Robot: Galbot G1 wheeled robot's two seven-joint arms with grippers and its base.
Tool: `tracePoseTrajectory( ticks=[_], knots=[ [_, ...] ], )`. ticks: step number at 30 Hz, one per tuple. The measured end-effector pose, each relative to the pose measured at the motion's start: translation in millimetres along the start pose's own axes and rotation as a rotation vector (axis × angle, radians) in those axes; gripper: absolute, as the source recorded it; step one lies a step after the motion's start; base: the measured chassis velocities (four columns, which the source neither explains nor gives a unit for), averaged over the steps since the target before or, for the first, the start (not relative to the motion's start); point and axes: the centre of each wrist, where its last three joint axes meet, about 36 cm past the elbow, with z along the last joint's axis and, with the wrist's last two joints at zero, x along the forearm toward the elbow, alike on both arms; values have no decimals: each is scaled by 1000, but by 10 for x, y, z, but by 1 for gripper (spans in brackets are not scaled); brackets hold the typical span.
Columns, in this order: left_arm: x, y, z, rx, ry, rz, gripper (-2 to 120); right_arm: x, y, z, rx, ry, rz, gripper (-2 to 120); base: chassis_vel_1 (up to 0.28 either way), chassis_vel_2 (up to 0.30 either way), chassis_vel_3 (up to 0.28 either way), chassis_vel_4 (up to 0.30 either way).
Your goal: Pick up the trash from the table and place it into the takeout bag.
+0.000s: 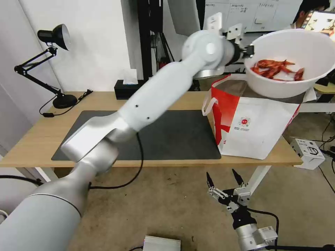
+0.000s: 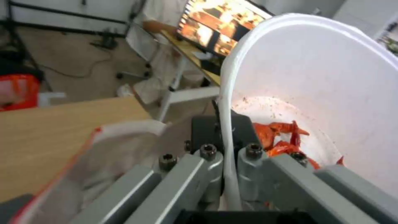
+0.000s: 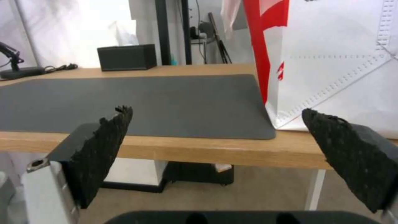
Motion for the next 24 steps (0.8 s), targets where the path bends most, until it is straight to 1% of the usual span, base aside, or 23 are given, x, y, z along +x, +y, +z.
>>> tracePoseTrajectory(
  ticks=[3, 4, 7, 8, 10, 12, 14, 15, 18, 22, 24],
  knots=[
    [-56, -15, 35, -7, -32, -61, 0, 0, 0, 0, 0, 0, 0, 100, 0, 0, 0, 0],
    [-56, -15, 35, -7, -32, -61, 0, 0, 0, 0, 0, 0, 0, 100, 0, 0, 0, 0],
    [-104, -32, 118, -16, -49, -95, 0, 0, 0, 0, 0, 0, 0, 100, 0, 0, 0, 0],
    [-104, -32, 118, -16, -49, -95, 0, 0, 0, 0, 0, 0, 0, 100, 0, 0, 0, 0],
    [-138, -51, 194, -24, -56, -117, 0, 0, 0, 0, 0, 0, 0, 100, 0, 0, 0, 0],
    [-148, -58, 222, -26, -57, -128, 0, 0, 0, 0, 0, 0, 0, 100, 0, 0, 0, 0],
    [-171, -73, 286, -33, -56, -158, 0, 0, 0, 0, 0, 0, 0, 100, 0, 0, 0, 0],
    [-171, -73, 286, -33, -56, -158, 0, 0, 0, 0, 0, 0, 0, 100, 0, 0, 0, 0],
    [-195, -80, 348, -37, -46, -203, 0, 0, 0, 0, 0, 0, 0, 100, 0, 0, 0, 0],
    [-214, -75, 404, -43, -33, -226, 0, 0, 0, 0, 0, 0, 0, 100, 0, 0, 0, 0],
    [-231, -57, 454, -50, -14, -236, 0, 0, 0, 0, 0, 0, 0, 100, 0, 0, 0, 0]
  ],
)
